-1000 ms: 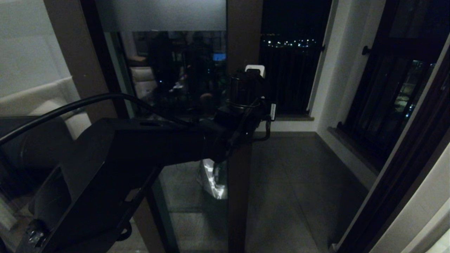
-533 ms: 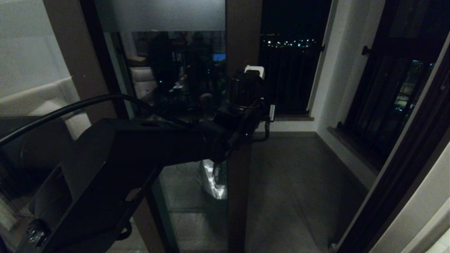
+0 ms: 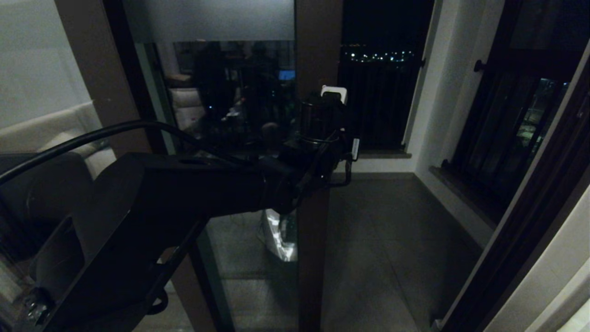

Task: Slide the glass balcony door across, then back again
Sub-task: Open the slid door

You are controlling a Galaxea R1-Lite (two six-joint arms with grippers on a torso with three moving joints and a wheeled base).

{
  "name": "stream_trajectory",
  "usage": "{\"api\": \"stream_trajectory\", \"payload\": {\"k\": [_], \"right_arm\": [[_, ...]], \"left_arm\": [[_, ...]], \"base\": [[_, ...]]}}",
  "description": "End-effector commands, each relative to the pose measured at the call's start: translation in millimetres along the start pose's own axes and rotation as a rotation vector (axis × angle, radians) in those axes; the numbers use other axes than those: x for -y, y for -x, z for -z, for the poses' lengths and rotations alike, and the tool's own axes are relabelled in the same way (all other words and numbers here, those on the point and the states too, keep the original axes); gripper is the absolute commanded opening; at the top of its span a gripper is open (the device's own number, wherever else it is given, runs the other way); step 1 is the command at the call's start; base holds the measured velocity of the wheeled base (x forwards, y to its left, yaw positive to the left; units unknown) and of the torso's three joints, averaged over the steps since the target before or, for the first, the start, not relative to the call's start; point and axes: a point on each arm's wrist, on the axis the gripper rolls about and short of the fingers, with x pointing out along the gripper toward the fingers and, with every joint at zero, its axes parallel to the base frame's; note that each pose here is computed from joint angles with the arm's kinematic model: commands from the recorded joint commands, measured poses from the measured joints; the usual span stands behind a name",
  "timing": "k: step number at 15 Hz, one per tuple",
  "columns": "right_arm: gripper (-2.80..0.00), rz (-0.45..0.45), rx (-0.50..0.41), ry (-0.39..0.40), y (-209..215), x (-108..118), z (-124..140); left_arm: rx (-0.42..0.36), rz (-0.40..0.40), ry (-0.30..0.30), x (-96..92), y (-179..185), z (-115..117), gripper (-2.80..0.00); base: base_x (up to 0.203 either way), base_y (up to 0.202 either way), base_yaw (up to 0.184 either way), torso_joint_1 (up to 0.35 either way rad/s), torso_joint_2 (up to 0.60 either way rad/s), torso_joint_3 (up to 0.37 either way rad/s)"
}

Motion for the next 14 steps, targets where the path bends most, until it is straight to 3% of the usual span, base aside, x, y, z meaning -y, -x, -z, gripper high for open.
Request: {"api": "stream_trajectory", "payload": {"k": [1, 14], "right_arm": [[-2.80, 0.000, -0.002, 0.001, 0, 0, 0], [-2.80, -0.001, -0.002, 0.001, 0, 0, 0]], "left_arm": [[0.010, -0.012, 0.004, -3.0, 3, -6, -2.80], [-0.002, -0.051, -0.001, -20.9, -1, -4, -2.80]], "base": [[0.000, 0.000, 0.000, 0.000, 0.00, 0.000], [0.000, 0.000, 0.000, 0.000, 0.00, 0.000]]}}
